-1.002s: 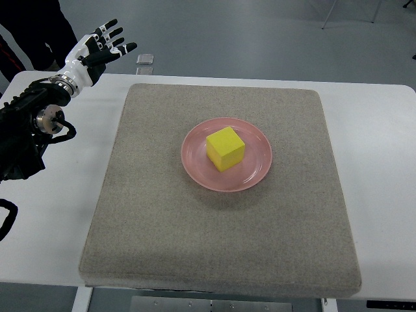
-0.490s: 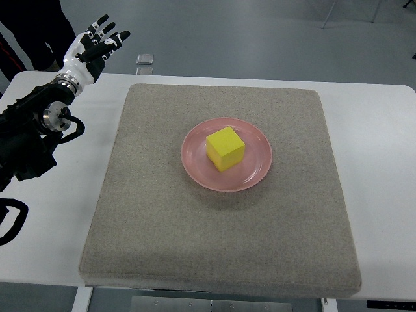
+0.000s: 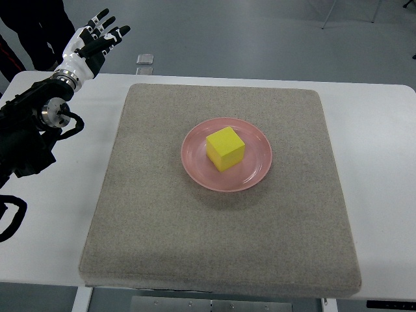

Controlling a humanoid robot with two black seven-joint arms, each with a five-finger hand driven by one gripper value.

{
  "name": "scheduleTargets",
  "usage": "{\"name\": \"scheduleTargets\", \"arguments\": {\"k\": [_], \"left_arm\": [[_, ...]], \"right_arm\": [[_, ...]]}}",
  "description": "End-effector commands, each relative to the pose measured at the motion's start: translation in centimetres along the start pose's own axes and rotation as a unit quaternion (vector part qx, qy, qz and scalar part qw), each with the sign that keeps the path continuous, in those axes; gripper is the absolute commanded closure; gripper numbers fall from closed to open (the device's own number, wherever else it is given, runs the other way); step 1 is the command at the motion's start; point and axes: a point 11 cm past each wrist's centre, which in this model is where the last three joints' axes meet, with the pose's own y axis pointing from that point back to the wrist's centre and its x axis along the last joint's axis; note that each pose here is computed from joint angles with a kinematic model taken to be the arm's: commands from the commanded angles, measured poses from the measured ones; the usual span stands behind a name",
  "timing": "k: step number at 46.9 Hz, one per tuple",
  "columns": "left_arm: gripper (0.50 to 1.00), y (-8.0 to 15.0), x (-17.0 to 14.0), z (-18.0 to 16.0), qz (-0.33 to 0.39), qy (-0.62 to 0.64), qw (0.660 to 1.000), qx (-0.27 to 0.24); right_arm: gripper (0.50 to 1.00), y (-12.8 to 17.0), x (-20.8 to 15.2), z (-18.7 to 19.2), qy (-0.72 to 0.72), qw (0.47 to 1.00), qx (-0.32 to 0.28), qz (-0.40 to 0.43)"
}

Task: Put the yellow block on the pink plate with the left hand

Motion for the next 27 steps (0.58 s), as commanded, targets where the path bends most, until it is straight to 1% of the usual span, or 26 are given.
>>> {"name": "scheduleTargets", "arguments": {"k": [1,11,27], "left_arm": [[0.538,-0.3,-0.5,0.3,-0.002,0.004,1.0,-0.005],[0.538,-0.6,-1.9,-0.1,-0.011,0.013,1.0,-0.003],[0.538,-0.7,-2.0,-0.2,-0.012,0.014,1.0,-0.004]], "right_arm": [[0.576,0.0,0.0,0.0,0.0,1.0,0.0,0.0],[0.576,0.0,0.0,0.0,-0.002,1.0,0.0,-0.001],[0.576,0.0,0.1,0.0,0.0,1.0,-0.001,0.001]]}}
